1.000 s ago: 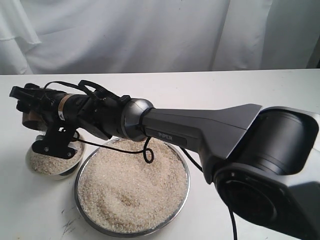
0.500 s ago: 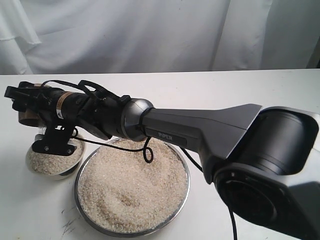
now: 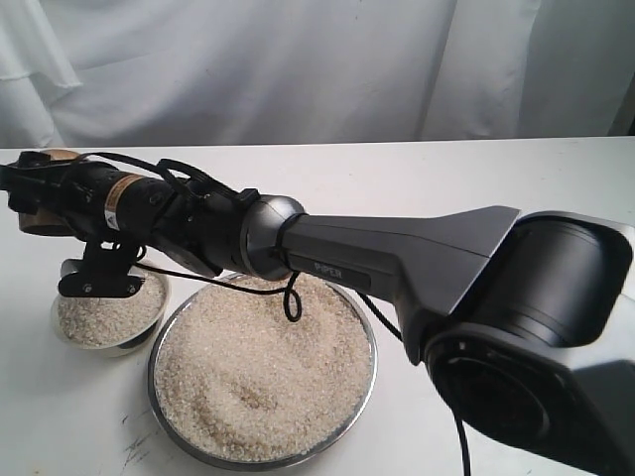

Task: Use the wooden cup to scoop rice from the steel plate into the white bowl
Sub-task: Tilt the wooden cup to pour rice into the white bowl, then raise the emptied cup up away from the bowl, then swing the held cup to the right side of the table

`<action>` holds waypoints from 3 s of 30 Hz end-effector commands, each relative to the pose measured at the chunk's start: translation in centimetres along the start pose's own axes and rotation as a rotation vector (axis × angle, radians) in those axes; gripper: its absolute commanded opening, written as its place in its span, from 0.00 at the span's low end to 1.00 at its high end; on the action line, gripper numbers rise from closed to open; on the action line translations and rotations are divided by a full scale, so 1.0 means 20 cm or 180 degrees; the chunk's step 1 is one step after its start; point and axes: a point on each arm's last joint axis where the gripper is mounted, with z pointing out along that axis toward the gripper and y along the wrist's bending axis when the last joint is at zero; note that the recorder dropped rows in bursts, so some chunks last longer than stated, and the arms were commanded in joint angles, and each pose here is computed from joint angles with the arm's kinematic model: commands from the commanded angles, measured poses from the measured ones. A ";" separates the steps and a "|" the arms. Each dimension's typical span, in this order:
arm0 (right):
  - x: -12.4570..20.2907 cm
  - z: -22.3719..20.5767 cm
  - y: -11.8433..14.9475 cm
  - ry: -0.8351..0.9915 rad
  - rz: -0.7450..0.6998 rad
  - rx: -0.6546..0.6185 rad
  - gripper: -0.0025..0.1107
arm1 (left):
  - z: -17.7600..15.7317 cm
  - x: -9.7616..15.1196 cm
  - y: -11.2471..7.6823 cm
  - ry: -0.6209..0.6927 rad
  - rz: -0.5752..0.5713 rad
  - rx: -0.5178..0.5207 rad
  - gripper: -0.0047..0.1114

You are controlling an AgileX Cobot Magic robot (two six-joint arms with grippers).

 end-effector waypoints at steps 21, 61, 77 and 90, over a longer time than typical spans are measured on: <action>0.68 -0.29 0.12 0.0910 0.5744 0.0108 0.02 | 0.00 0.00 0.00 -0.0022 -0.0011 0.0005 0.04; 0.63 -1.11 0.96 0.0351 0.7707 -0.0732 0.02 | 0.00 0.00 0.00 -0.0022 -0.0011 0.0005 0.04; 1.11 -1.06 0.75 0.0680 0.7541 0.0287 0.02 | 0.00 0.00 0.00 -0.0022 -0.0011 0.0005 0.04; 1.10 -1.08 0.84 0.1850 0.7784 -0.0644 0.02 | 0.00 0.00 0.00 -0.0022 -0.0011 0.0005 0.04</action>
